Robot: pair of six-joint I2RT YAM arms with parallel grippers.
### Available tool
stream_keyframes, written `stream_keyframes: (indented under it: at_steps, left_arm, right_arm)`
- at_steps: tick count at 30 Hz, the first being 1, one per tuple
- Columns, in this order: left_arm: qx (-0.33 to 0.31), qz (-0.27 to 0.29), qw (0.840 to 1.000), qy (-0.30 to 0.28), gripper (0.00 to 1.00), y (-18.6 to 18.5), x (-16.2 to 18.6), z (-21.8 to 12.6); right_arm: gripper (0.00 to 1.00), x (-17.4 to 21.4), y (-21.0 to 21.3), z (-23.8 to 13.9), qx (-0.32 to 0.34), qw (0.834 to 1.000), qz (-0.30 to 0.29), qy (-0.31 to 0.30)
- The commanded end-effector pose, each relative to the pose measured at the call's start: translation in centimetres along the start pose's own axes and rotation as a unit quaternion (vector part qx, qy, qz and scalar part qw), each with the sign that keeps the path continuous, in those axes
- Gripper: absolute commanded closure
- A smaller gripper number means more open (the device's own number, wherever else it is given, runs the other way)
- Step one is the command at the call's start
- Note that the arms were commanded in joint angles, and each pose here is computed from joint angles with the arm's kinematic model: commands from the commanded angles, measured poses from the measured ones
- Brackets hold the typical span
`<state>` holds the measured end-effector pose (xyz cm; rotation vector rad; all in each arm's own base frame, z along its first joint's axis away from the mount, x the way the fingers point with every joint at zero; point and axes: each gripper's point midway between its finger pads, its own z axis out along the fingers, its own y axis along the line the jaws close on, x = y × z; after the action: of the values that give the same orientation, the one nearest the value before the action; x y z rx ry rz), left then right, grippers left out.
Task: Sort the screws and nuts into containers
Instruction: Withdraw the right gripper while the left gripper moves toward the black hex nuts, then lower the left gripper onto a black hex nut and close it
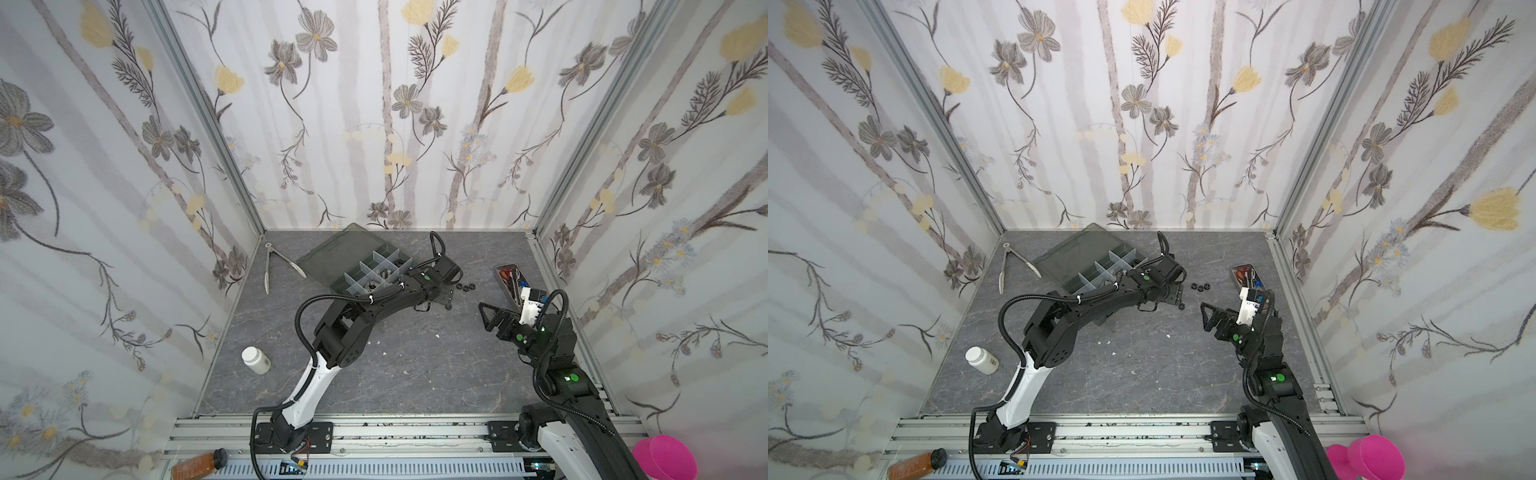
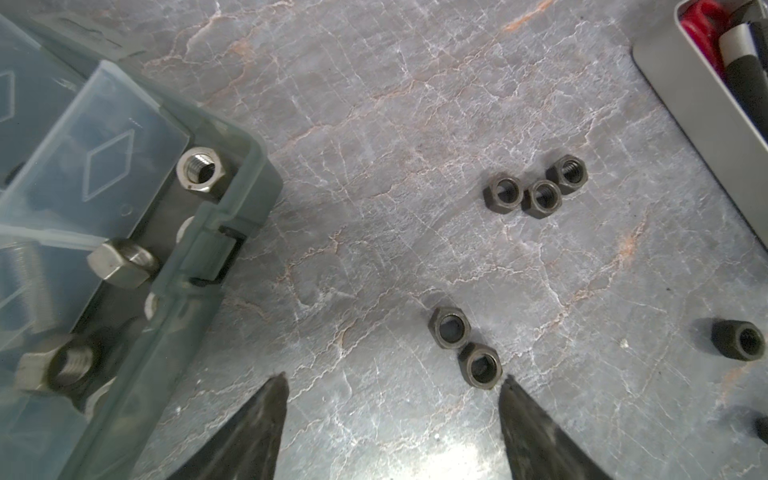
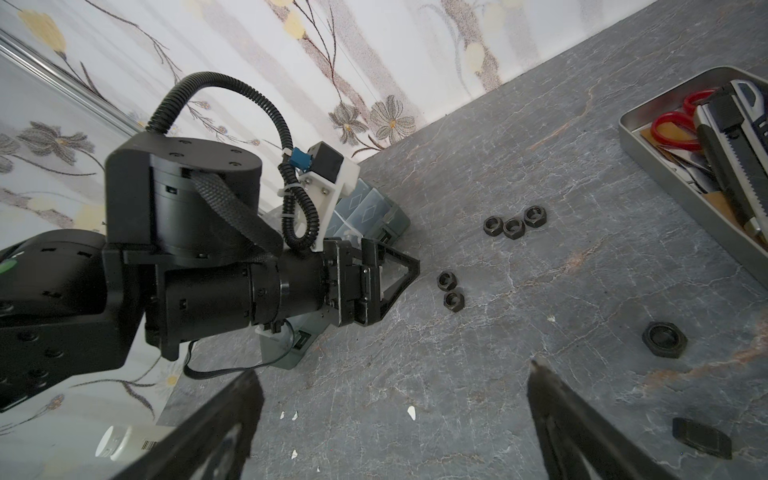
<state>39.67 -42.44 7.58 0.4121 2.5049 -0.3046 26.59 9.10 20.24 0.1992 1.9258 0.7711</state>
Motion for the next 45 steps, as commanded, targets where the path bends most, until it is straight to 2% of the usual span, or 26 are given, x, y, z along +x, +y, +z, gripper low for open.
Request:
stream_keyframes:
  at_steps: [1, 12, 24, 36, 45]
  left_arm:
    - [0.014, 0.004, 1.000, -0.007, 0.20, -0.8, -0.4, 0.8]
    - [0.023, 0.002, 1.000, 0.007, 0.22, -1.4, 0.5, 3.2]
    - [0.002, 0.010, 1.000, 0.019, 0.25, -1.2, 0.7, 5.2]
    - [-0.007, 0.011, 0.999, 0.031, 0.48, -0.6, 1.9, 5.5]
    - [-0.014, 0.010, 0.999, 0.032, 0.54, 0.2, 2.7, 4.6]
  right_arm:
    - [0.00, -0.4, 0.0, -0.1, 0.004, 1.000, 0.001, -0.010]
    - [0.00, 0.6, -0.8, -0.3, 0.017, 1.000, -0.006, 0.006]
    - [0.01, 1.5, -1.2, -0.1, 0.012, 1.000, -0.003, 0.006]
    - [0.02, 1.4, -1.0, -0.1, 0.008, 1.000, -0.001, 0.008]
    - [0.03, 1.3, -0.8, -0.2, 0.004, 1.000, 0.000, 0.005]
